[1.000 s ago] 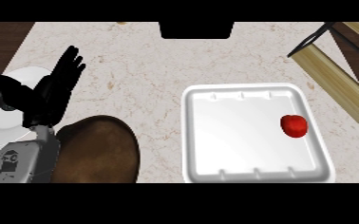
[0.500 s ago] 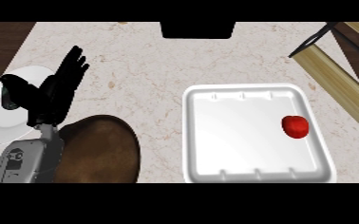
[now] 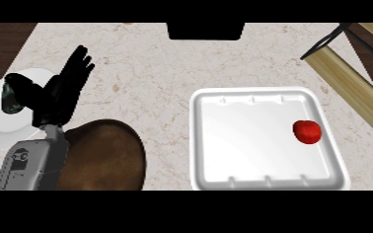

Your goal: Pick the croissant from the tray and place it in the tiered shelf

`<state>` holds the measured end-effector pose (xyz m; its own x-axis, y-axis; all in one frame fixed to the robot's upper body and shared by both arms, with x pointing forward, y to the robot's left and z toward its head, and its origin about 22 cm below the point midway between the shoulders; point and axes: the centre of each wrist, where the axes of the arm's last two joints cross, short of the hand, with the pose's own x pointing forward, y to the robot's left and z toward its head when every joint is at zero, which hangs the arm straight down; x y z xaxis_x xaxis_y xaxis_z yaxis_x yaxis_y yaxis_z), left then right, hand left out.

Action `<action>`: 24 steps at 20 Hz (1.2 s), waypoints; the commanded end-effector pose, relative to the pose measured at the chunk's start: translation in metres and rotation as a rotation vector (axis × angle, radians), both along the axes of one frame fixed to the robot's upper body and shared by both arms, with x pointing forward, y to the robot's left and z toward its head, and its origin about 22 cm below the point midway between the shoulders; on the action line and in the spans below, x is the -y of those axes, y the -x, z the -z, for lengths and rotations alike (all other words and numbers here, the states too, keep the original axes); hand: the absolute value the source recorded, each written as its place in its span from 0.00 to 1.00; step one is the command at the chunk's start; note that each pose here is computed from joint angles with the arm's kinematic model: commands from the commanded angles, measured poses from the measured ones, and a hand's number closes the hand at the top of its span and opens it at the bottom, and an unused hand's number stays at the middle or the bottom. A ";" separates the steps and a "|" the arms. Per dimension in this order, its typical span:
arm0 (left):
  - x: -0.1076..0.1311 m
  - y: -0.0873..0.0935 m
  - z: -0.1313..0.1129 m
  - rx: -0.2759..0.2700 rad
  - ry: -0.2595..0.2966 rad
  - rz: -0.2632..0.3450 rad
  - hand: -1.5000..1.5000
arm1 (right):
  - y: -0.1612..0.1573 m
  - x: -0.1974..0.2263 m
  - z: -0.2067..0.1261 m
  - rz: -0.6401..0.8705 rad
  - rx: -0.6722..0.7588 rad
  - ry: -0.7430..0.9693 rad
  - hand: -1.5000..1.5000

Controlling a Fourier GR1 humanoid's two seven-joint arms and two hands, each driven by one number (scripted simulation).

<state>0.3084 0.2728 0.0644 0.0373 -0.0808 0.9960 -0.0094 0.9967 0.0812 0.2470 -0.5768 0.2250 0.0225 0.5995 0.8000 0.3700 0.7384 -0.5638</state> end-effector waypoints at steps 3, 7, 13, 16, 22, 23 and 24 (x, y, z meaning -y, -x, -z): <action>0.010 -0.007 -0.009 -0.006 -0.003 0.004 0.50 | -0.008 0.009 0.013 -0.005 0.006 0.006 1.00; 0.015 0.012 -0.003 0.003 -0.007 -0.004 0.50 | -0.016 0.006 0.042 0.198 -0.008 -0.024 0.00; 0.012 -0.004 0.006 0.008 -0.003 0.021 0.50 | -0.007 0.021 0.038 0.231 0.173 -0.093 0.00; 0.002 -0.001 -0.004 0.002 -0.004 0.019 0.50 | 0.000 0.029 0.016 0.210 0.225 -0.098 0.00; 0.003 -0.002 -0.002 -0.005 -0.001 0.011 0.50 | 0.031 0.049 0.007 0.097 0.104 -0.207 0.00; -0.003 0.007 -0.001 0.017 -0.011 0.009 0.50 | 0.030 0.048 0.015 0.071 0.064 -0.238 0.00; -0.004 0.005 -0.004 0.014 -0.005 0.007 0.50 | 0.046 0.057 0.004 0.077 0.042 -0.271 0.00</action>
<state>0.3060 0.2707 0.0664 0.0259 -0.0855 0.9960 0.0026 0.9963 0.0855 0.2266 -0.6193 0.2083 -0.0085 0.4393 0.8983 0.5274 0.7652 -0.3692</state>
